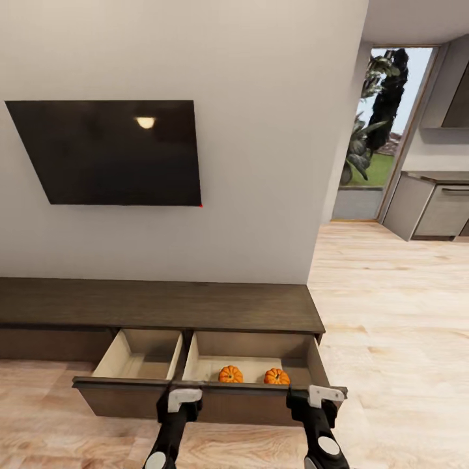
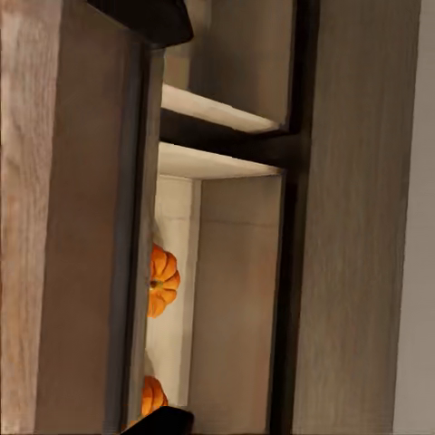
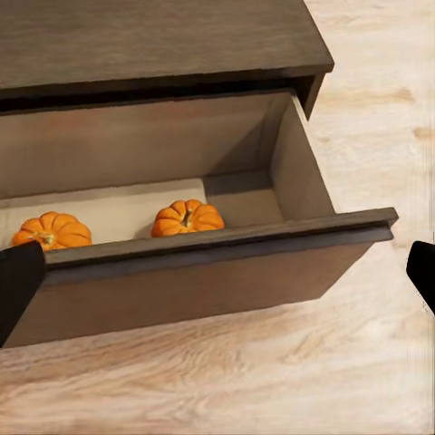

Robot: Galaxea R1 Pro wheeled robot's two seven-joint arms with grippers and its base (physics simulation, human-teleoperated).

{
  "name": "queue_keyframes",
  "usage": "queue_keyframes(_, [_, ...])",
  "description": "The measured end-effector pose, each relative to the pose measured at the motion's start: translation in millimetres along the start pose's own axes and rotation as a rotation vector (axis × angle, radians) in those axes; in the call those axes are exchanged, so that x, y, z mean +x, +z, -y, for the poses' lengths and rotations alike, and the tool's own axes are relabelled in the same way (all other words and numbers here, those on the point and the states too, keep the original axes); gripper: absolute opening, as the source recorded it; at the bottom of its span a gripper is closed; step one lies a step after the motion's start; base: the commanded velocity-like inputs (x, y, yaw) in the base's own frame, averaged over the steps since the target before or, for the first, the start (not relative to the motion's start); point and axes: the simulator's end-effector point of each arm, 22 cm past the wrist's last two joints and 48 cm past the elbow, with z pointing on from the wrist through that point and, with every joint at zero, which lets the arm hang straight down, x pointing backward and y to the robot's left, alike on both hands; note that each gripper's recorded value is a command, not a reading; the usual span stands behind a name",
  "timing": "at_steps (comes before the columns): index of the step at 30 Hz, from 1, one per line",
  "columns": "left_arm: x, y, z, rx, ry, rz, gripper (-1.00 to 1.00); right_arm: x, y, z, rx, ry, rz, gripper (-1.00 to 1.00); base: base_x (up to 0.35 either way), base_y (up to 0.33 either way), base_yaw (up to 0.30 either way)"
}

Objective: Place each of the two pumpkins and all three candles from the living room inside a cabinet in the living room (use any cabinet), then make sure every cabinet is closed, and position the cauldron so it is next to a table in the living room.

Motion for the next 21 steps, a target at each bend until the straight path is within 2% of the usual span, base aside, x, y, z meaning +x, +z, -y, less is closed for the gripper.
queue_keyframes(2, [20.6,-4.8,-11.8,-0.02,0.02,-0.03,1.0,-2.9,0.0,0.0,0.001,0.006,0.019,1.0,0.0,0.0,0.0])
queue_keyframes(3, [32.0,-8.9,-21.5,-0.037,0.029,-0.036,1.0,-8.0,0.0,0.6,0.003,0.022,0.057,1.0,0.0,0.0,0.0])
queue_keyframes(6, [34.3,-15.3,-33.9,-0.054,0.028,0.015,1.0,8.0,-1.1,0.4,0.004,0.027,0.112,1.0,0.0,0.0,0.0])
queue_keyframes(7, [34.5,-18.1,-38.9,-0.062,0.024,0.037,1.0,25.6,-2.4,2.4,0.007,0.02,0.125,1.0,0.0,0.0,0.0])
queue_keyframes(11, [44.0,-25.5,-48.3,-0.071,0.037,0.046,1.0,49.4,-11.5,-0.3,0.006,0.041,0.189,1.0,0.0,0.0,0.0])
queue_keyframes(16, [49.4,-28.8,-47.6,-0.071,0.041,0.041,1.0,56.5,-16.2,-1.4,0.003,0.048,0.214,1.0,0.0,0.0,0.0])
queue_keyframes(21, [51.4,-29.8,-43.5,-0.065,0.041,0.038,1.0,75.7,-16.0,12.7,0.026,0.018,0.189,1.0,0.0,0.0,0.0])
